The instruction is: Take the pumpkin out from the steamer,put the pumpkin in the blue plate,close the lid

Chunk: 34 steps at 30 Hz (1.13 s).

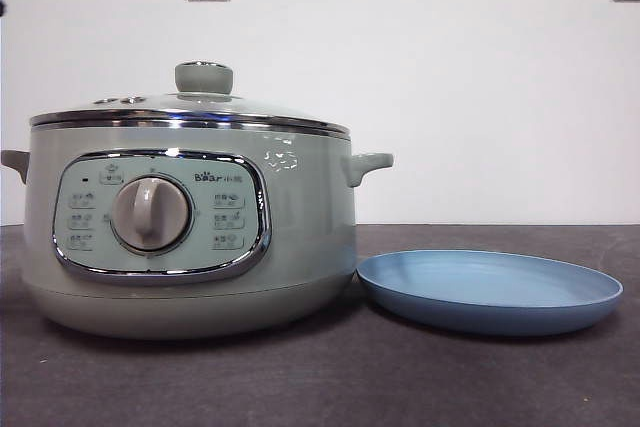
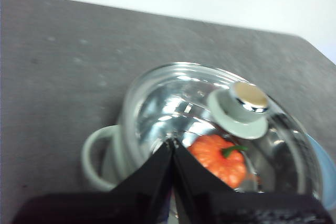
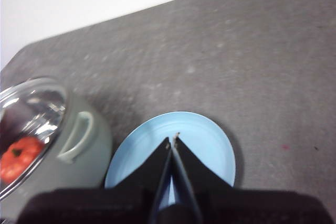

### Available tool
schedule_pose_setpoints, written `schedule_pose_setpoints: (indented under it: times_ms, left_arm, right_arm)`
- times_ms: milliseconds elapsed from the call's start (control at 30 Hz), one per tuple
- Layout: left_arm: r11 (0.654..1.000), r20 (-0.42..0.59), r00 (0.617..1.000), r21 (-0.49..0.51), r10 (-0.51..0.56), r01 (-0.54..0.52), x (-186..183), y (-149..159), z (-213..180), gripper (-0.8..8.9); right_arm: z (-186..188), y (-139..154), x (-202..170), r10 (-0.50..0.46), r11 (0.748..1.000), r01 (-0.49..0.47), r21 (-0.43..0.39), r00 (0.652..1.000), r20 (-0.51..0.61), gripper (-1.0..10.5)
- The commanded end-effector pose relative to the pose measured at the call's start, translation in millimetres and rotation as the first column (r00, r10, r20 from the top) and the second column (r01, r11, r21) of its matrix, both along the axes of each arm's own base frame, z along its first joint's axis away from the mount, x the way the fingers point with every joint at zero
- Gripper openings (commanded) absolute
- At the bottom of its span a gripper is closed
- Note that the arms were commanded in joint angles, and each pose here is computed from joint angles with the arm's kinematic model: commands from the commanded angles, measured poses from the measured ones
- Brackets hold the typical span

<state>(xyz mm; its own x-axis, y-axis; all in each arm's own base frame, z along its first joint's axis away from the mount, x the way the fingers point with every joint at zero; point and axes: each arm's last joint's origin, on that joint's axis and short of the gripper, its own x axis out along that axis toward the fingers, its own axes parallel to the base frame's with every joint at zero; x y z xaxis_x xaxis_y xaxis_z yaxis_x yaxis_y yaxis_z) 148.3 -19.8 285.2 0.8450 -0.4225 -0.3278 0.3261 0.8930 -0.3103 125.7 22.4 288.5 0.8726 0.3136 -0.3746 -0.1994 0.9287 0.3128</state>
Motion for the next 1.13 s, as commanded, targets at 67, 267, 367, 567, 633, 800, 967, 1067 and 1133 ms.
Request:
schedule_pose_setpoints:
  times_ms: [67, 267, 367, 567, 633, 800, 967, 1067, 1133]
  left_arm:
    - [0.995, -0.021, 0.996, 0.038, -0.088, 0.089, 8, -2, 12, -0.07]
    - [0.981, -0.063, 0.98, 0.043, -0.188, 0.191, 18, -6, 31, -0.04]
    - [0.976, -0.045, 0.978, 0.057, -0.206, 0.208, 18, -8, 38, -0.03]
    - [0.974, -0.01, 0.976, 0.06, -0.217, 0.218, 18, -12, 45, 2.55]
    - [0.977, -0.013, 0.978, 0.045, -0.209, 0.209, 18, -13, 45, 4.09]
    - [0.976, 0.01, 0.977, 0.033, -0.214, 0.214, 21, -19, 48, 4.09]
    - [0.973, -0.016, 0.975, 0.058, -0.221, 0.221, 32, -30, 52, 4.09]
    - [0.968, -0.042, 0.971, 0.084, -0.234, 0.237, 42, -41, 60, 4.09]
    - [0.961, -0.051, 0.969, 0.125, -0.243, 0.247, 50, -51, 66, 4.09]
  right_arm:
    - [20, 3, 7, 0.12, 0.991, -0.121, -0.065, 0.993, -0.013, 0.0]
    - [40, 9, 19, 0.286, 0.954, -0.291, -0.069, 0.956, -0.07, 0.0]
    - [44, 10, 24, 0.307, 0.948, -0.312, -0.064, 0.949, -0.073, 0.0]
    - [44, 11, 30, 0.298, 0.95, -0.304, -0.066, 0.95, -0.087, 2.9]
    - [44, 11, 30, 0.295, 0.951, -0.301, -0.065, 0.951, -0.09, 3.8]
    - [43, 11, 32, 0.29, 0.954, -0.296, -0.051, 0.952, -0.101, 4.2]
    - [43, 11, 32, 0.287, 0.955, -0.292, -0.043, 0.952, -0.103, 4.1]
    - [43, 11, 32, 0.287, 0.955, -0.292, -0.042, 0.952, -0.104, 4.1]
    - [43, 11, 32, 0.287, 0.955, -0.293, -0.042, 0.952, -0.106, 4.1]
